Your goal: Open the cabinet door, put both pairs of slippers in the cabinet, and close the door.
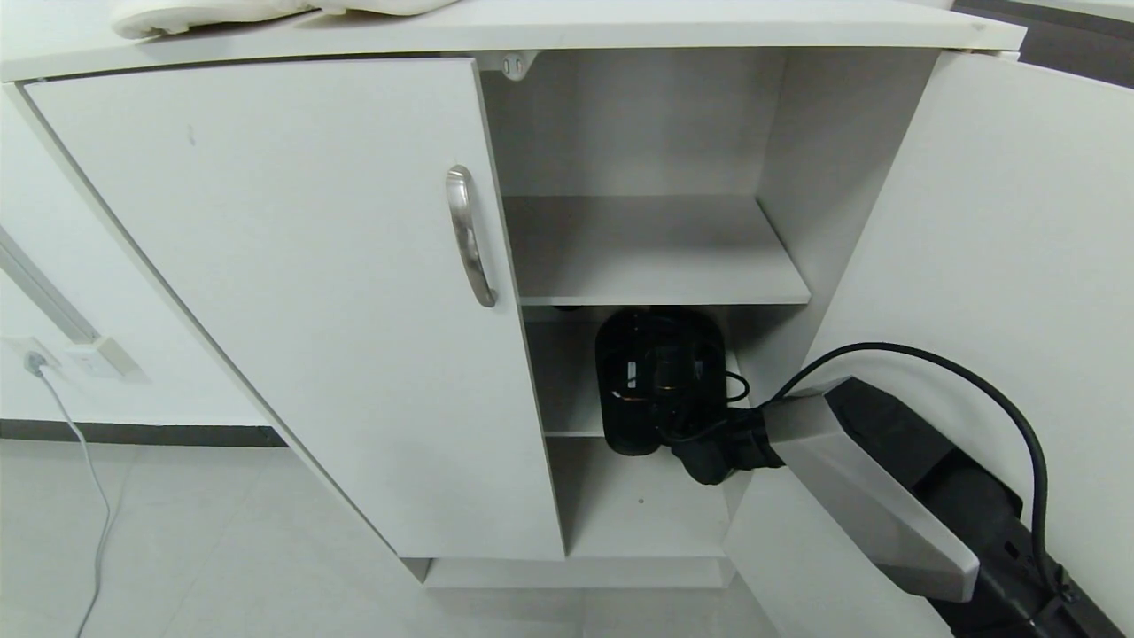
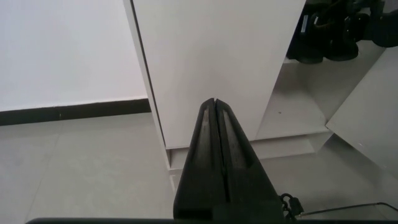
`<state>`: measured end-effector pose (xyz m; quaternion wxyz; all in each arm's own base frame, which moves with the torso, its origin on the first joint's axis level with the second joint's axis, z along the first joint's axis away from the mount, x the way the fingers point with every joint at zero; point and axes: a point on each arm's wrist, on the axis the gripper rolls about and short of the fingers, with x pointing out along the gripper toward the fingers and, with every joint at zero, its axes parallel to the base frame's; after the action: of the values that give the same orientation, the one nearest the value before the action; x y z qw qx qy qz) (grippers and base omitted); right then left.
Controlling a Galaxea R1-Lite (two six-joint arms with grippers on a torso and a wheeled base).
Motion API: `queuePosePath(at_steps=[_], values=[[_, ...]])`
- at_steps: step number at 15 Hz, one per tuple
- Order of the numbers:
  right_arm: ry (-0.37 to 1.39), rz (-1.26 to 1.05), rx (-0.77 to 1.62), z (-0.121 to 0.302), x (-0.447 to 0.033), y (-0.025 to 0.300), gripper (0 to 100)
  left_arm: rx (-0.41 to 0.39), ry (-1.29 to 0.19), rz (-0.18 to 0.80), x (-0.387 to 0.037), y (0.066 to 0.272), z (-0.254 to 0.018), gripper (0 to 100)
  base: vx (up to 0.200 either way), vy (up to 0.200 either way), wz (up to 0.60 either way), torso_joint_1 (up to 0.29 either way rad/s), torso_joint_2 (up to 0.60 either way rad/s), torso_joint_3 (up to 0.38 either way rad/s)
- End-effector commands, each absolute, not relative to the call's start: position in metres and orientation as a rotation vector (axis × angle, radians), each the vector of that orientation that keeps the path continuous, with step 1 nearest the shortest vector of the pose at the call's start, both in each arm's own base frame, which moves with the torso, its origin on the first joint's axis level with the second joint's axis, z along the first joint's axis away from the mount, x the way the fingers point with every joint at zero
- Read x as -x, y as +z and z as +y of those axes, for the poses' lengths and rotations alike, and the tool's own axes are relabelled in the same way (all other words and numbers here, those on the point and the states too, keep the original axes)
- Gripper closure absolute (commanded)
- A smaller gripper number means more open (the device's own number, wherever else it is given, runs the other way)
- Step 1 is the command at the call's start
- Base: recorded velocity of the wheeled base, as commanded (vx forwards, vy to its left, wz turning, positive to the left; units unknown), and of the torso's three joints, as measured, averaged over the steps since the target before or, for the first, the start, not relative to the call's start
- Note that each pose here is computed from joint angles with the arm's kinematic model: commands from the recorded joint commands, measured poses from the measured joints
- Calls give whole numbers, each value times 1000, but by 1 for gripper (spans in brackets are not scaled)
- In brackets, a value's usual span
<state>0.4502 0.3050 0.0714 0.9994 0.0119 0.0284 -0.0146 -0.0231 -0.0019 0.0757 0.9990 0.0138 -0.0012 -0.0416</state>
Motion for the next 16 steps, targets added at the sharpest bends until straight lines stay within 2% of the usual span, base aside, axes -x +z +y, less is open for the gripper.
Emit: queuePosePath(at_steps=[1, 3, 4, 9, 16], values=[[-28, 53, -27, 308, -454, 70, 100, -28, -83, 0, 23, 75, -2, 100, 0, 0, 0, 0, 0, 0], [-30, 58, -30, 307, -454, 69, 100, -28, -83, -1, 23, 76, -2, 100, 0, 0, 0, 0, 0, 0], [-30, 58, -30, 307, -454, 69, 0, -28, -83, -1, 23, 76, -2, 100, 0, 0, 0, 0, 0, 0], [-31, 105, 5, 306, -447, 58, 0, -26, -83, -1, 23, 76, -2, 100, 0, 0, 0, 0, 0, 0], [-13, 67, -16, 311, -403, 83, 0, -26, -81, -1, 23, 76, -2, 100, 0, 0, 0, 0, 0, 0]])
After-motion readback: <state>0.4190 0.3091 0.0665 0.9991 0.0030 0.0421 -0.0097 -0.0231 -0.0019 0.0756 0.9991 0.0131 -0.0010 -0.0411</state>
